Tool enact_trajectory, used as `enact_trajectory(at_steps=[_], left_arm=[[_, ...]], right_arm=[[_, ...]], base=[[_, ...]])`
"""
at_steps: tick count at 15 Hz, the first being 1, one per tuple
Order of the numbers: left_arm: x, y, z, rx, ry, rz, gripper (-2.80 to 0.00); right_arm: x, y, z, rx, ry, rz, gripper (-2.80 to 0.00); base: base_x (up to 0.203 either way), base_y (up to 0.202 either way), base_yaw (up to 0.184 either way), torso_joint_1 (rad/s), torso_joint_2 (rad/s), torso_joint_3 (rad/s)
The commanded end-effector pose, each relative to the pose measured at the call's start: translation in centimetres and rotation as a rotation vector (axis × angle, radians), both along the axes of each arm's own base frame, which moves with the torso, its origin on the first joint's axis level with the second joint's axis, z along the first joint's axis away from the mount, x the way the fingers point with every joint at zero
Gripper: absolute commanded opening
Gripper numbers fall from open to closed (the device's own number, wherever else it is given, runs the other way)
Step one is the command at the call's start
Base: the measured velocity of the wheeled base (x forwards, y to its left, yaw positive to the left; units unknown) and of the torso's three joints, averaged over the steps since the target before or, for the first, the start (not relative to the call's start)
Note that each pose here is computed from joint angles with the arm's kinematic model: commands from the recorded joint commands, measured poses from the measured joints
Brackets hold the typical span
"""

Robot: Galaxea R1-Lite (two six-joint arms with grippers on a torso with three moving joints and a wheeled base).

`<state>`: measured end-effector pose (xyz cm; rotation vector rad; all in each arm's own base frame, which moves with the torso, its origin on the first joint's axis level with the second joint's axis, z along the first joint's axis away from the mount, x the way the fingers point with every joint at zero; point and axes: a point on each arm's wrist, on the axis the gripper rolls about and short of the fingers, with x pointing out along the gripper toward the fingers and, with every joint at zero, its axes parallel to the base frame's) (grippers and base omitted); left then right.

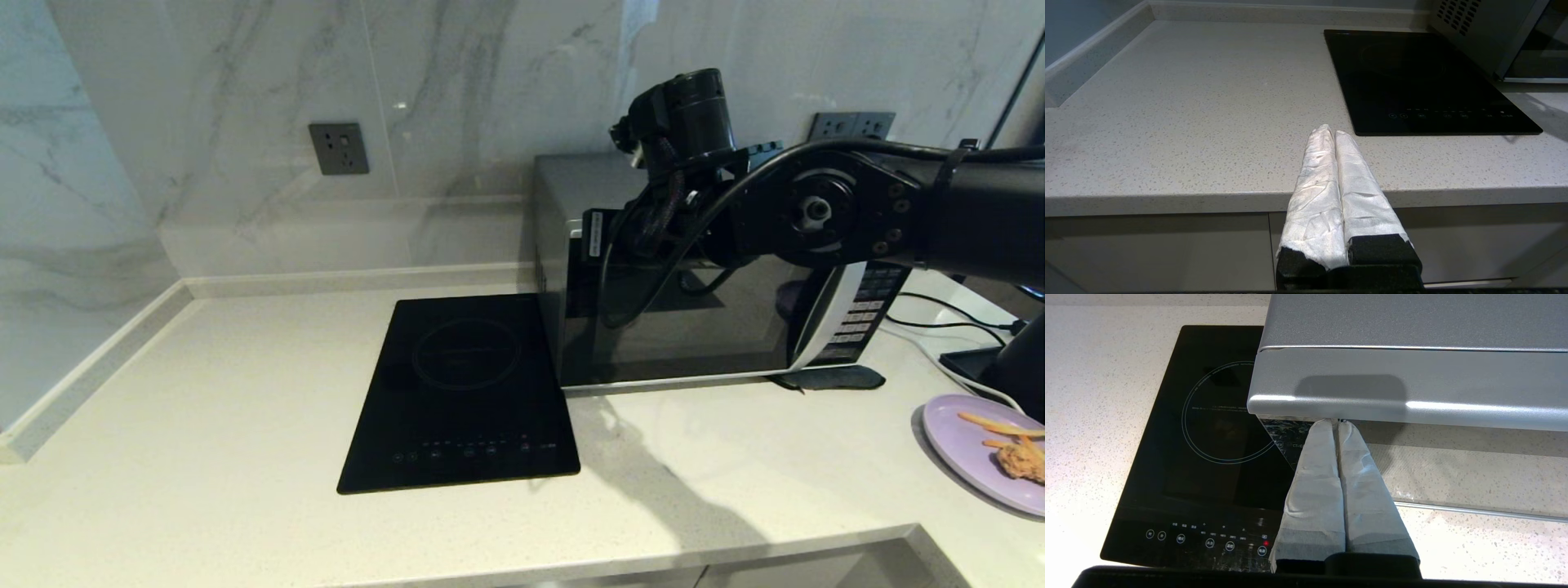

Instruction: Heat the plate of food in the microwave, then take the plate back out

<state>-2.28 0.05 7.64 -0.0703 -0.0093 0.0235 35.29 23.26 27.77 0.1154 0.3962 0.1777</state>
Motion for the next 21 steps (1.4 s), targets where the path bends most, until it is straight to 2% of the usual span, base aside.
enact_trajectory(at_steps=[1,6,9,13,16,19,21], left_arm=[[0.0,0.0,0.0,-0.002,0.001,0.001,-2.80],[0.0,0.0,0.0,0.000,0.001,0.001,-2.80],[0.0,0.0,0.0,-0.001,0.001,0.001,-2.80],[0.0,0.0,0.0,0.000,0.001,0.001,-2.80],[0.0,0.0,0.0,-0.002,0.001,0.001,-2.80],[0.0,0.0,0.0,0.000,0.001,0.001,-2.80],[0.0,0.0,0.0,0.000,0.001,0.001,-2.80]], right_arm=[[-0.2,-0.1,0.2,0.002,-0.003,-0.006,-2.80],[-4.2,-2.3,3.3,0.023,-0.032,0.012,-2.80],[-7.7,-4.9,4.6,0.006,-0.015,0.002,-2.80],[-12.7,-11.4,4.8,-0.145,0.144,-0.161,-2.80],[-17.7,-17.1,4.5,-0.195,0.205,-0.286,-2.80],[-25.0,-21.7,4.5,-0.196,0.152,-0.379,-2.80],[-30.4,-23.3,3.5,-0.178,0.097,-0.423,-2.80]], base=[[0.000,0.000,0.000,0.000,0.00,0.000],[0.000,0.000,0.000,0.000,0.00,0.000],[0.000,0.000,0.000,0.000,0.00,0.000],[0.000,0.000,0.000,0.000,0.00,0.000],[0.000,0.000,0.000,0.000,0.00,0.000],[0.000,0.000,0.000,0.000,0.00,0.000],[0.000,0.000,0.000,0.000,0.00,0.000]])
